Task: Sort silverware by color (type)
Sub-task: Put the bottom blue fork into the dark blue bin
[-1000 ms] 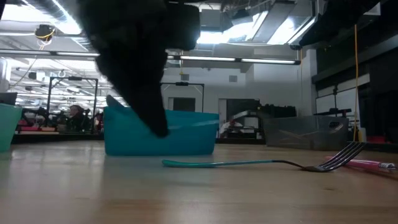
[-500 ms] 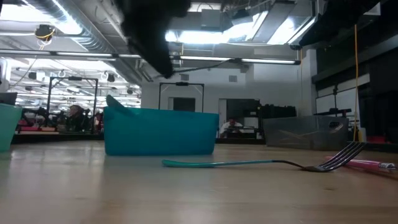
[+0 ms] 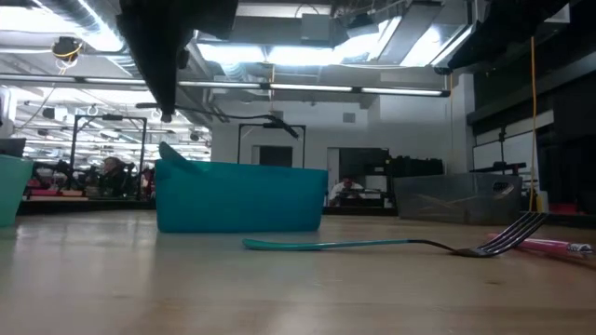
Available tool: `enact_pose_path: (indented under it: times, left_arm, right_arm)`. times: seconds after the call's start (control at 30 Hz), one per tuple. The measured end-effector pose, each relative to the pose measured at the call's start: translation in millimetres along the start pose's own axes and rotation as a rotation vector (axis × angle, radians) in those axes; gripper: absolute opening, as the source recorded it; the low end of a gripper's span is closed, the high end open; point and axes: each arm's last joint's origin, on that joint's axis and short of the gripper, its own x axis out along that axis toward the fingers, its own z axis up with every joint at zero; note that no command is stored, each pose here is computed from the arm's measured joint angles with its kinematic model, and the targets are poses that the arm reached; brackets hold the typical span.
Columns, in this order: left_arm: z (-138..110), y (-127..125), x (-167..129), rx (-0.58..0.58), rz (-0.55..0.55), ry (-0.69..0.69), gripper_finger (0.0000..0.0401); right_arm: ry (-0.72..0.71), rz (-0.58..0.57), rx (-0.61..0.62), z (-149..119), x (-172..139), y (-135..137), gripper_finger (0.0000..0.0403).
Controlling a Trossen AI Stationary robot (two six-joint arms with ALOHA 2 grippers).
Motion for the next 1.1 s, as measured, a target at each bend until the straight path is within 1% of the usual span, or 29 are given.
enact_pose_path:
  times: [0.1,0.3,0.43,0.73,0.87,1.1]
  left_arm:
    - [-0.9,-1.1,0.7,0.001,-0.029,0.029,0.0054]
    - [2.5,-2.0,5.0,-0.009,-0.028,0.020,0.0054]
    - [7.7,-1.0,12.1,-0.041,-0.024,0.020,0.0054]
    - [20.3,10.2,30.6,-0.098,0.011,0.061,0.0054]
    - [24.7,14.8,38.9,-0.119,0.004,0.098,0.0054]
    - [30.7,24.7,43.0,-0.156,0.006,0.111,0.0054]
  right_arm:
    - [0.000,0.000,0.000,0.0,0.0,0.0,0.0104]
    - [0.000,0.000,0.000,0.0,0.0,0.0,0.0104]
    - [0.000,0.000,0.000,0.0,0.0,0.0,0.0104]
    - [0.002,-0.001,0.000,-0.2,0.0,-0.1,0.0104]
    - [0.002,0.000,-0.001,-0.2,0.0,0.0,0.0104]
    - [0.003,0.000,-0.001,-0.3,0.0,0.0,0.0104]
